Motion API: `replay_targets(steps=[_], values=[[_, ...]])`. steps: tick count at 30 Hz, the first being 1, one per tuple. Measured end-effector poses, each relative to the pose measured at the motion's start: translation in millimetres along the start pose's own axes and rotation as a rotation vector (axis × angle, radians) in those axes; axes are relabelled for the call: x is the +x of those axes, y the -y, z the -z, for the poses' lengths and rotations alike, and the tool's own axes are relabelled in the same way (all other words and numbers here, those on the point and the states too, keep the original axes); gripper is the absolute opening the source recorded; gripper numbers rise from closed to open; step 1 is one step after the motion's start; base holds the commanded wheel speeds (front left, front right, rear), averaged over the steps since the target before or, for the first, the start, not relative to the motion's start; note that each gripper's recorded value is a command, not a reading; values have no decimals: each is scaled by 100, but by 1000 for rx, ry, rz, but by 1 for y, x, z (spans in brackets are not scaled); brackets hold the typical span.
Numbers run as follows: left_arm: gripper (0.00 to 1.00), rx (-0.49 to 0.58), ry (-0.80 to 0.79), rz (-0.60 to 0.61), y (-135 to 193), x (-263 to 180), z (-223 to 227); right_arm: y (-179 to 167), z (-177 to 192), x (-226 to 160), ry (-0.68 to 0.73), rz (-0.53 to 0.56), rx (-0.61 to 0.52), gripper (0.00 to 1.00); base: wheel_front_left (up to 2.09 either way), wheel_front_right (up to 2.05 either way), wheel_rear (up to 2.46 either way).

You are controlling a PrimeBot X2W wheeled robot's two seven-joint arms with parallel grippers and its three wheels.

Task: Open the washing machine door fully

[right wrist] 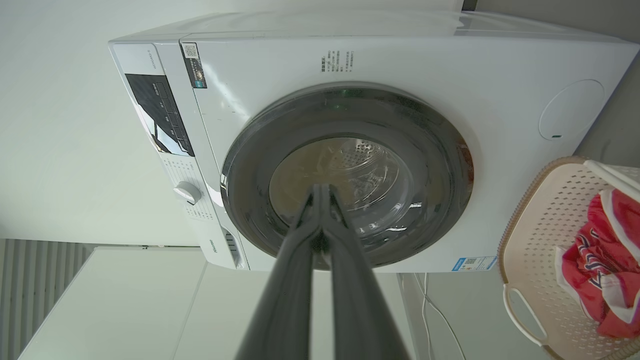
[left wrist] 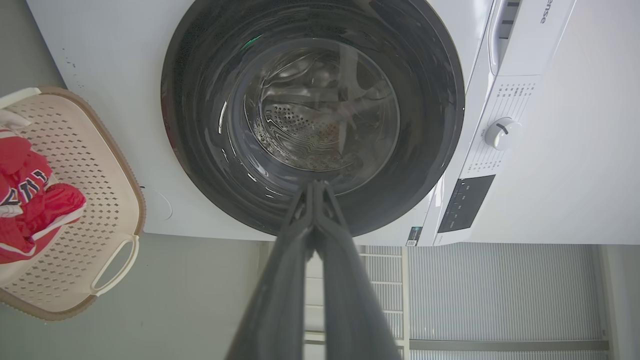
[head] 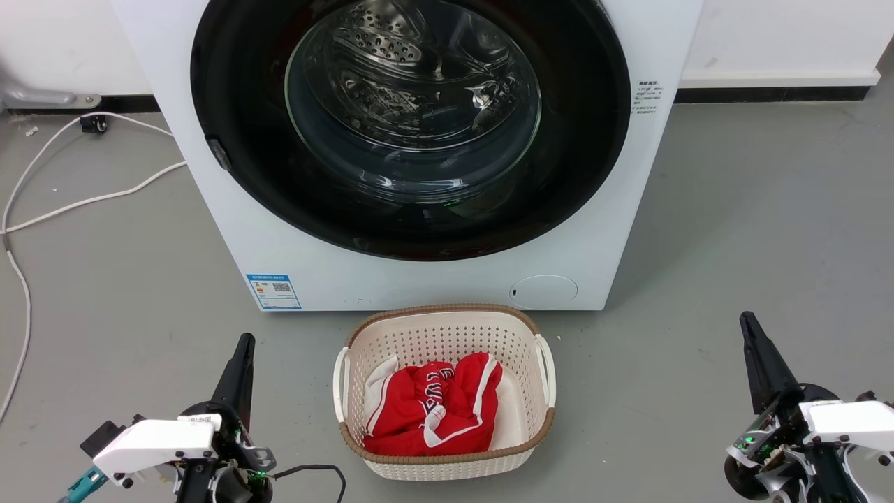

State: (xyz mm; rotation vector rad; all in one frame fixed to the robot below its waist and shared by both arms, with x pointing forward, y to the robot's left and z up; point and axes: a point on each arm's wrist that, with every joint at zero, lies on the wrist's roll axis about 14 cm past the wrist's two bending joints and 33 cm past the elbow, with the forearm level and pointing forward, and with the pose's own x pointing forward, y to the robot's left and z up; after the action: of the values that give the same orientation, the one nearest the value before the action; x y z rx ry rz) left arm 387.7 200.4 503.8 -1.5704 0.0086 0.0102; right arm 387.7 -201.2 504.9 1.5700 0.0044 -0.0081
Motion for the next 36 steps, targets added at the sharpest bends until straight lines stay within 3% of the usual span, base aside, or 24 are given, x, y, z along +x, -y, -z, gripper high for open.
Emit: replay_targets(steps=[3, 4, 8, 21, 36], values=[[0, 0, -3, 0, 0, 0, 0, 0, 0, 0, 0, 0, 0, 0, 0, 0, 0], [100, 0, -2, 0, 0, 0, 0, 0, 0, 0, -2, 0, 0, 100, 0, 0, 0], [100, -7, -5, -46, -16, -7, 3, 15, 1, -7, 1, 45, 5, 100, 0, 0, 0], [100, 60, 2, 15, 4, -4, 13, 3, 5, -7, 23, 6, -72, 100, 0, 0, 0], [100, 395, 51, 120, 40, -2, 8, -33, 14, -4, 25, -105, -493, 100, 0, 0, 0]])
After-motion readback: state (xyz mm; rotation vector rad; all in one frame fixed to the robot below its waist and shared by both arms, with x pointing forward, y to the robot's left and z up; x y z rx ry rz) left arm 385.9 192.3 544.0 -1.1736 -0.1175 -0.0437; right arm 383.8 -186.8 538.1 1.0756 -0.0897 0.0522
